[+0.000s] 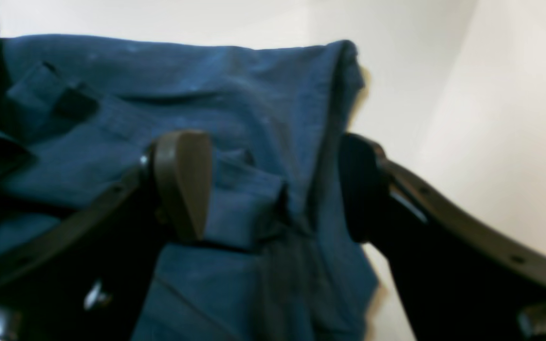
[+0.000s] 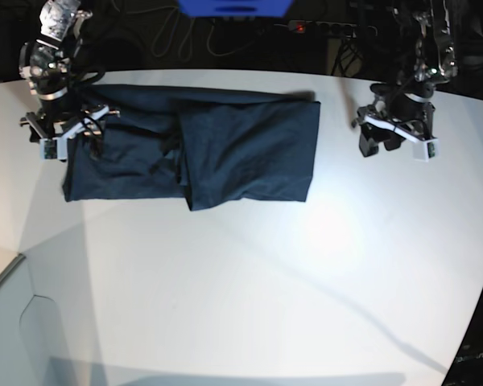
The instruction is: Layout the t-shirt on the table in an organized manner, then fold the t-shirt properly
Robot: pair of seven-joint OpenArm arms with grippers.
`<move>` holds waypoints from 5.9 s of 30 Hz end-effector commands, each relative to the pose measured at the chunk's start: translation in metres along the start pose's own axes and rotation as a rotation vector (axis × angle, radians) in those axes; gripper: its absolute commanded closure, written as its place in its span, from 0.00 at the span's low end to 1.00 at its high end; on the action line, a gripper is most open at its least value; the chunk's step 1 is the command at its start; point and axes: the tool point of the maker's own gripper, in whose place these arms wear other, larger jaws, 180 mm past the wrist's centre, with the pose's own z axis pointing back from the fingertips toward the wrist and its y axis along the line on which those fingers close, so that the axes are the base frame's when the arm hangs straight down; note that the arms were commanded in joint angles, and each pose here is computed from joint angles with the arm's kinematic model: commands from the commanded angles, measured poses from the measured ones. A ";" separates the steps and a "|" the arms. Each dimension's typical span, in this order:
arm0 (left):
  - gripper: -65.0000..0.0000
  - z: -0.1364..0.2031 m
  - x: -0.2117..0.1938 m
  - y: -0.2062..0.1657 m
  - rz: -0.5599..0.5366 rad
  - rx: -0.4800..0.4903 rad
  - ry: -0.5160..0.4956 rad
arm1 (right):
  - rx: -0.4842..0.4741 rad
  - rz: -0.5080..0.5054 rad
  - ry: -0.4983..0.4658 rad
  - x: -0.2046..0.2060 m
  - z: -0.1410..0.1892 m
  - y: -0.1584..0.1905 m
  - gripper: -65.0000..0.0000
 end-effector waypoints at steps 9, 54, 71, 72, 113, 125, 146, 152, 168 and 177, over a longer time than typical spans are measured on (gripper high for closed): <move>0.51 0.002 0.012 -0.001 -0.012 -0.011 -0.038 | -0.032 -0.045 -0.018 -0.002 -0.003 -0.014 0.34; 0.51 -0.002 0.023 -0.005 -0.016 -0.020 -0.062 | -0.074 -0.134 0.006 -0.017 -0.024 -0.042 0.39; 0.51 0.001 0.025 0.001 -0.033 -0.013 -0.060 | 0.129 0.021 -0.232 0.083 -0.006 0.052 0.53; 0.51 0.001 0.026 0.001 -0.034 -0.014 -0.061 | 0.169 0.038 -0.237 0.086 -0.004 0.067 0.57; 0.51 0.012 0.030 0.022 -0.024 0.042 -0.074 | 0.707 0.176 -0.328 0.115 0.023 0.267 0.86; 0.51 0.013 0.027 0.024 -0.023 0.045 -0.068 | 0.707 0.222 -0.201 0.077 -0.018 0.252 0.86; 0.51 0.012 0.029 0.022 -0.019 0.043 -0.078 | 0.514 0.157 -0.118 0.049 -0.039 0.170 0.86; 0.51 0.012 0.030 0.021 -0.019 0.041 -0.082 | 0.504 0.177 -0.165 0.062 -0.024 0.168 0.86; 0.51 0.012 0.030 0.020 -0.017 0.040 -0.083 | 0.505 0.179 -0.169 0.063 -0.024 0.168 0.86; 0.51 0.013 0.028 0.022 -0.019 0.043 -0.077 | 0.514 0.158 -0.157 0.080 -0.067 0.171 0.86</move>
